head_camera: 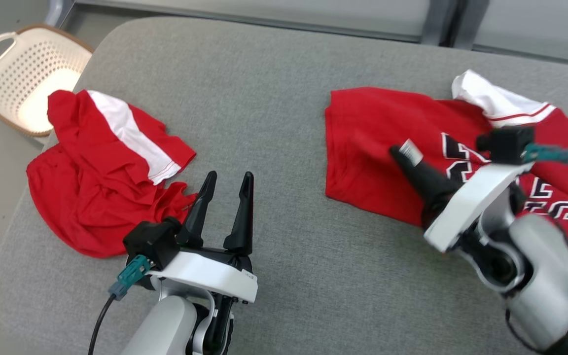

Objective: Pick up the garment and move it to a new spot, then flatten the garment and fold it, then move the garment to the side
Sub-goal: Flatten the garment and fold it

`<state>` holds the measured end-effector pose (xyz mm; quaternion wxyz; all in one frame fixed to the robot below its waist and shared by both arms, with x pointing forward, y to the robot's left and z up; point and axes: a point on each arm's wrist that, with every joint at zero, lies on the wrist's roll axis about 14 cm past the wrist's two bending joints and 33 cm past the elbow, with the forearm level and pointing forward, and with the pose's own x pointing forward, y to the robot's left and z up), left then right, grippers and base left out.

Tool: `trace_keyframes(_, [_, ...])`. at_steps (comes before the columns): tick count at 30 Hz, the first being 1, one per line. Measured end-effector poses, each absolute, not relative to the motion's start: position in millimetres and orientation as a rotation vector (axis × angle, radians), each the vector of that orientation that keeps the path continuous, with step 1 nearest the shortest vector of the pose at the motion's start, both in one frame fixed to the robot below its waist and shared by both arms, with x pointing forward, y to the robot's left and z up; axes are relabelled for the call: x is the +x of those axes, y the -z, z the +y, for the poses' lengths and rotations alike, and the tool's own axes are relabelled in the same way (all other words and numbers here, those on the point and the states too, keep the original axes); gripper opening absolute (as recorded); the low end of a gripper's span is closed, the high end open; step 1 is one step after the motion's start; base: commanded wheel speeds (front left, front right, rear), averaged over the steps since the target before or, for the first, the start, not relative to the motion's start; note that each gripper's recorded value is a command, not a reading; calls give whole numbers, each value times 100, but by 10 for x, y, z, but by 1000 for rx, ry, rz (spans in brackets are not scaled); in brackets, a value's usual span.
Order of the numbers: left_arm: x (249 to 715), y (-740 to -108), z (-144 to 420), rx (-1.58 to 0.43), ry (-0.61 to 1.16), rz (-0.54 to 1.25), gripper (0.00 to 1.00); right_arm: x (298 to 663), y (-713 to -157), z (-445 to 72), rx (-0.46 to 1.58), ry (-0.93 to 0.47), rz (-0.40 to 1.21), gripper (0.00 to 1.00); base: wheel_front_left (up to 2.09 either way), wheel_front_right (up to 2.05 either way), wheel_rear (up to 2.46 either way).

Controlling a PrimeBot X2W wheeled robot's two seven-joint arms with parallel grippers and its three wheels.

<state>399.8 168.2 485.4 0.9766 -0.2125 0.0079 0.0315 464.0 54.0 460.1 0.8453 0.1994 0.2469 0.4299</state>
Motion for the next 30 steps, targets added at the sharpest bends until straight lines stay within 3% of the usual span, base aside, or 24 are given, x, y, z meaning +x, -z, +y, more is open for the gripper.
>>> trace_keyframes(10, [3838,-4956,1590,-428,-28,-12,100,3702,-4541,654,368,-1029,622,0,0,0,0])
trace_keyframes(11, [3818,-4944,1584,-428,-28,-9,100,3665,-4499,633,349,-1024,630,40,0,0,0])
trace_keyframes(12, [3802,-4934,1576,-428,-25,-6,100,3629,-4459,609,328,-1020,637,100,0,0,0])
trace_keyframes(18, [3765,-4905,1536,-418,-12,2,100,3552,-4417,548,283,-997,620,100,0,0,0])
trace_keyframes(22, [3786,-4904,1472,-415,12,3,100,3690,-4492,350,267,-929,538,100,0,0,0])
trace_keyframes(30, [3885,-4940,1271,-422,74,1,100,4246,-4811,-630,177,-635,210,100,0,0,0])
